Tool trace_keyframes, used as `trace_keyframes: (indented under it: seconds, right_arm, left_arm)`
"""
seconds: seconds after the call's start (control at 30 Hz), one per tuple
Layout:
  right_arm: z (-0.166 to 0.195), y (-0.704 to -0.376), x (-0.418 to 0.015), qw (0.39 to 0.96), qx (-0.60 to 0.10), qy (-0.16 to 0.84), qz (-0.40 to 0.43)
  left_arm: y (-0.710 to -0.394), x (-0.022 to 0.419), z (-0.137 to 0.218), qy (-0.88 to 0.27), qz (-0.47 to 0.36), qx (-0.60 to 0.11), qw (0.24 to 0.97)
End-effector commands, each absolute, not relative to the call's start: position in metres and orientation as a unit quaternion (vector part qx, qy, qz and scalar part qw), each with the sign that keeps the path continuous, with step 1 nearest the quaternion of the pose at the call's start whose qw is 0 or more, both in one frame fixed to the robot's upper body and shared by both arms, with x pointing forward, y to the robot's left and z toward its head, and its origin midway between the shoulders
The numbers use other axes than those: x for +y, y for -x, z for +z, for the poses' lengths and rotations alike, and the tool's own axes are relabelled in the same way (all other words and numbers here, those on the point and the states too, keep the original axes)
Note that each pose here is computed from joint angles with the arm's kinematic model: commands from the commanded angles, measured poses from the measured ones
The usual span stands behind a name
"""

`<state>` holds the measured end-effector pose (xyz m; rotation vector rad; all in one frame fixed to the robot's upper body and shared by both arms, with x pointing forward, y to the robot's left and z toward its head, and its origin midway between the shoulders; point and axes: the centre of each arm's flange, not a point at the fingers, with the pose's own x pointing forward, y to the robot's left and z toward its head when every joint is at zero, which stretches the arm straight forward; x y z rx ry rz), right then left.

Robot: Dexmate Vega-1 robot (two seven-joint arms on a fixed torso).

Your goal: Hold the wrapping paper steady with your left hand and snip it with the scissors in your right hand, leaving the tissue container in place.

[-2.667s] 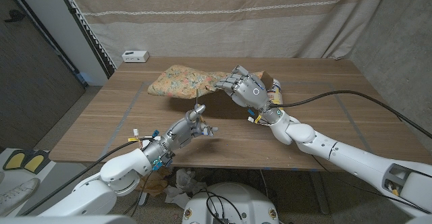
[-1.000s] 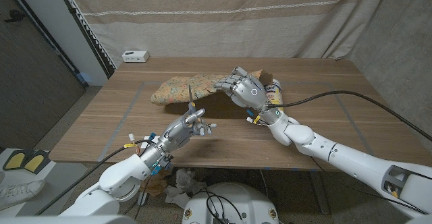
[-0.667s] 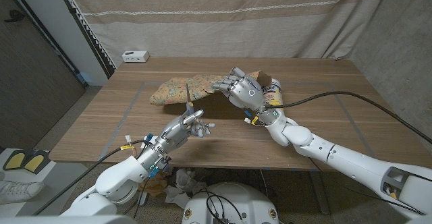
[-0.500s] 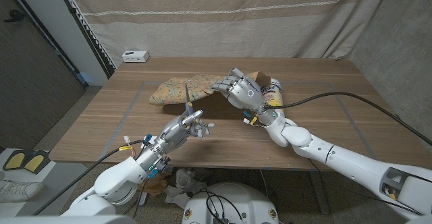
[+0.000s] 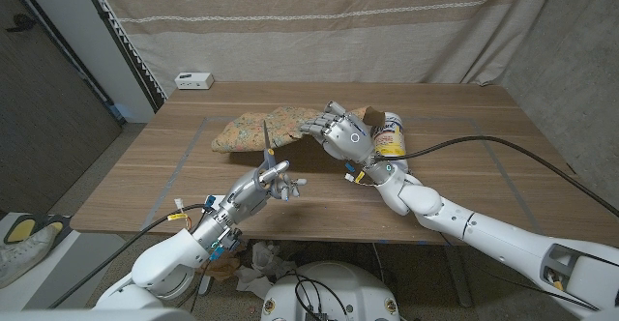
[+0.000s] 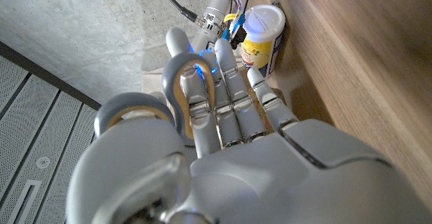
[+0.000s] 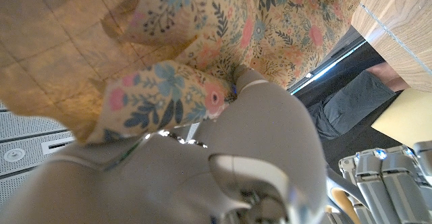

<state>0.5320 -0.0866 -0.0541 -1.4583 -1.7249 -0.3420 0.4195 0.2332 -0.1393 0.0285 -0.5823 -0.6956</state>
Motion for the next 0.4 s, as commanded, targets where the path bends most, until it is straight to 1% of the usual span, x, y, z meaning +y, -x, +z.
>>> trace_keyframes:
  seconds: [0.03,0.4]
  right_arm:
    - [-0.058,-0.53,-0.087,0.42,-0.685,0.579,-0.138]
    - [-0.062,-0.533,-0.09,0.421,-0.678,0.588,-0.134]
  left_arm:
    - [-0.417,0.231,-0.138,-0.012,-0.333,-0.277,0.901]
    - [-0.429,0.233,-0.137,-0.024,-0.336,-0.269,0.902]
